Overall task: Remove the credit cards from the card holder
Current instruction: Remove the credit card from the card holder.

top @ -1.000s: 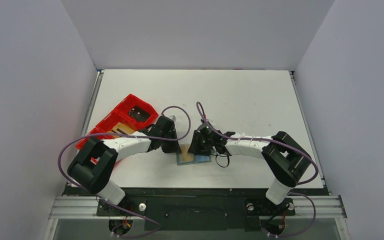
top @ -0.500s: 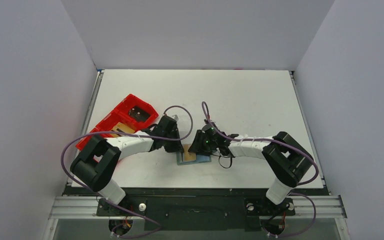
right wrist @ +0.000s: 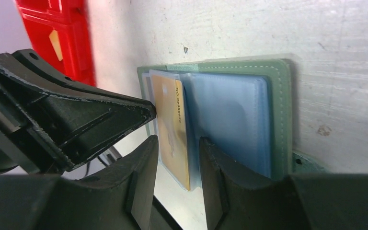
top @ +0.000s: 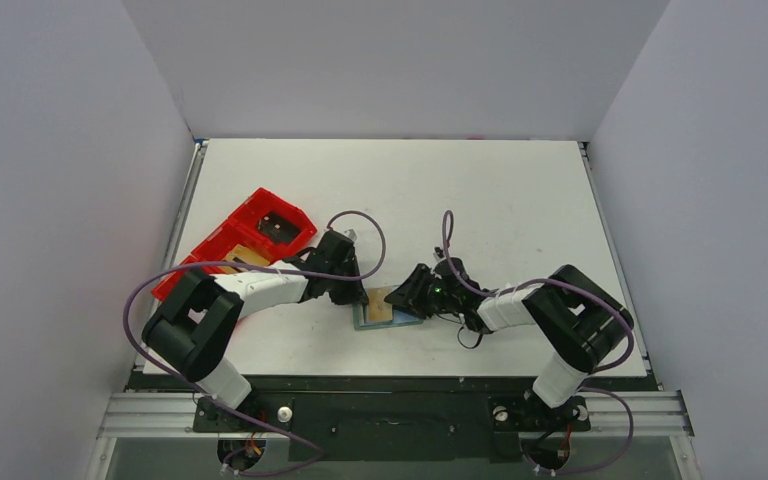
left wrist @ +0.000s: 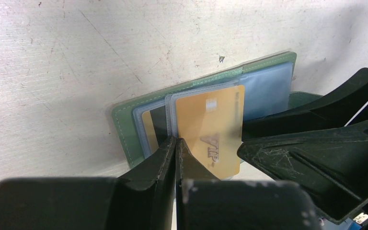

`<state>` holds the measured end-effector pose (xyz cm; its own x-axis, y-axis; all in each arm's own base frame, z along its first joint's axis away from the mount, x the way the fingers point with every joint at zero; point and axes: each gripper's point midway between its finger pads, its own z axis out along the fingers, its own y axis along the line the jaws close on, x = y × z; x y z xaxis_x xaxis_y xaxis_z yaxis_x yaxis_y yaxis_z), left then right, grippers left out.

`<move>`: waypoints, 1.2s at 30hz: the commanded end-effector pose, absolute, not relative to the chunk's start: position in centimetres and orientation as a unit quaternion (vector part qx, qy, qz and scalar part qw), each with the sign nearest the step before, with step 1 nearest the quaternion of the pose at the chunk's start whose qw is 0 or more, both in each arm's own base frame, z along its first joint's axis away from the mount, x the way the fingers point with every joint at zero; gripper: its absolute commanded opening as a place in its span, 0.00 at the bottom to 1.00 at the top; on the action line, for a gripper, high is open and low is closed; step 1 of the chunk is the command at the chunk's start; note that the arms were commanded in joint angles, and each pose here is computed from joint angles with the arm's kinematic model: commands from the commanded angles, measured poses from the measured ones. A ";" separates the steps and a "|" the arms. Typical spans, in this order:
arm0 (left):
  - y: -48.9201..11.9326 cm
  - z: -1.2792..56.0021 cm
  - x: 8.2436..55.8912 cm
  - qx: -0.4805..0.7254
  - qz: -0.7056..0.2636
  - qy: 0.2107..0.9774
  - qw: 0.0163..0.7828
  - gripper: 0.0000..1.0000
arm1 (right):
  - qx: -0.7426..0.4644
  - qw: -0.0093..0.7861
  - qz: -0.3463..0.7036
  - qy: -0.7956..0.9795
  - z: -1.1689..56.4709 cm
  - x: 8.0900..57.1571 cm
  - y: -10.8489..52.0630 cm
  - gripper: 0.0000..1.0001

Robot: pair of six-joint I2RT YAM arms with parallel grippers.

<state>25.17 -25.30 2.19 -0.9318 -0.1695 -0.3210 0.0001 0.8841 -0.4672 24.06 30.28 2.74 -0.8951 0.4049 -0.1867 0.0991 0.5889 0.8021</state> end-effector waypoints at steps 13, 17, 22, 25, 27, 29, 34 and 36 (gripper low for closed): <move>-23.1 -0.8 23.6 -0.047 -0.173 0.972 0.149 0.00 | 0.200 0.175 0.534 0.802 4.6 25.1 31.0 0.17; -23.0 -0.9 23.6 -0.047 -0.172 0.973 0.148 0.00 | 0.204 0.177 0.535 0.801 4.5 25.1 30.7 0.13; -23.0 -1.0 23.5 -0.048 -0.172 0.973 0.147 0.00 | 0.208 0.179 0.534 0.799 4.4 25.2 30.4 0.06; -23.0 -1.0 23.4 -0.049 -0.172 0.973 0.147 0.00 | 0.209 0.178 0.533 0.800 4.2 25.2 30.3 0.02; -23.0 -1.0 23.4 -0.049 -0.172 0.973 0.147 0.00 | 0.210 0.179 0.532 0.801 4.2 25.2 30.2 0.00; -22.9 -0.9 23.4 -0.049 -0.172 0.973 0.147 0.00 | 0.209 0.180 0.533 0.800 4.2 25.3 30.3 0.00; -22.9 -1.0 23.3 -0.049 -0.171 0.973 0.145 0.00 | 0.207 0.181 0.531 0.802 4.1 25.2 30.2 0.00; -22.8 -1.0 23.3 -0.050 -0.170 0.974 0.145 0.00 | 0.207 0.183 0.526 0.805 3.9 25.2 30.0 0.00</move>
<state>25.19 -25.32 2.19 -0.9317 -0.1758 -0.3180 -0.0067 0.8833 -0.4688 24.45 29.99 3.09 -0.8542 0.5188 -0.0351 0.1934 0.3797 0.9047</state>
